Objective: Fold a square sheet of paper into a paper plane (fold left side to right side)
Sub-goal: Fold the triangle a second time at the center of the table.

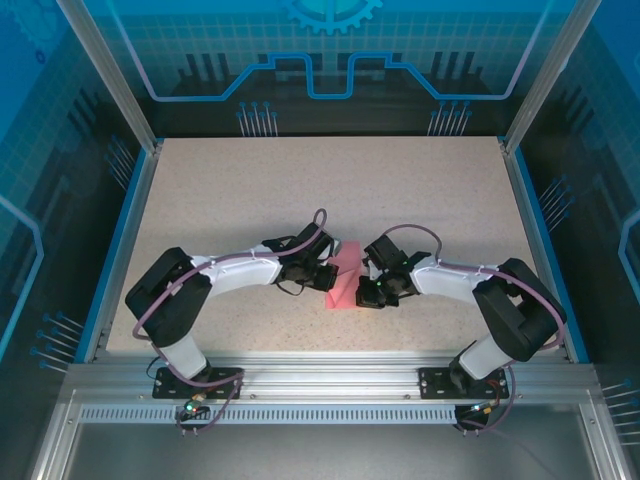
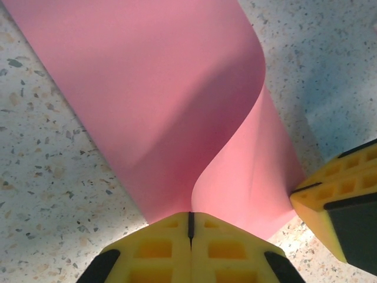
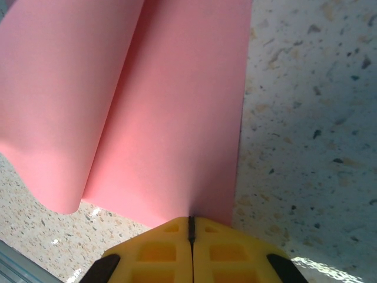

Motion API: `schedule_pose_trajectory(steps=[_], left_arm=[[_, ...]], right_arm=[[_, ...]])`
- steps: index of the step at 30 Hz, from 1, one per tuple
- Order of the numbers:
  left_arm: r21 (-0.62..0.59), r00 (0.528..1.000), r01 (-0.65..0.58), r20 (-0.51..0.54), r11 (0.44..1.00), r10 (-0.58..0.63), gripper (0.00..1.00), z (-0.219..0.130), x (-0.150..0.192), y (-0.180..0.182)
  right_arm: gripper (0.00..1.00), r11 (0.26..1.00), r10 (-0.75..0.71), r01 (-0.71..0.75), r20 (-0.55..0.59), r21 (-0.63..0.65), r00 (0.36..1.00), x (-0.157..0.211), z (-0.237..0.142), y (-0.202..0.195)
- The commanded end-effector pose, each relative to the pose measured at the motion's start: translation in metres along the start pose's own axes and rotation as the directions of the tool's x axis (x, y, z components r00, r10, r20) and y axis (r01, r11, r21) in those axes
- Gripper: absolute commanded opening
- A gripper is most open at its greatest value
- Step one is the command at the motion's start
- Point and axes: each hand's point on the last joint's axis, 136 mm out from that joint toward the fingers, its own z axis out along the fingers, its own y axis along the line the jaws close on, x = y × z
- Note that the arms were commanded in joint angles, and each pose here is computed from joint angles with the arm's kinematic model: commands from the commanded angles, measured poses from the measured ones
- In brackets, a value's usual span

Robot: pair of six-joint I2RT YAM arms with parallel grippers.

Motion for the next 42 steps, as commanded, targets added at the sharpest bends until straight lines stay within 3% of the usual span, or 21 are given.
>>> schedule_pose_trajectory(steps=[1, 42], left_arm=[[-0.018, 1.000, -0.018, 0.009, 1.000, 0.018, 0.03, 0.003, -0.008, 0.005], [-0.072, 1.000, -0.016, 0.001, 0.997, 0.016, 0.03, 0.023, -0.016, 0.019]], right_arm=[[0.06, 0.999, -0.017, 0.018, -0.036, 0.044, 0.999, 0.009, 0.003, -0.005], [0.06, 0.996, -0.030, 0.037, -0.075, 0.084, 0.997, 0.016, 0.004, -0.012]])
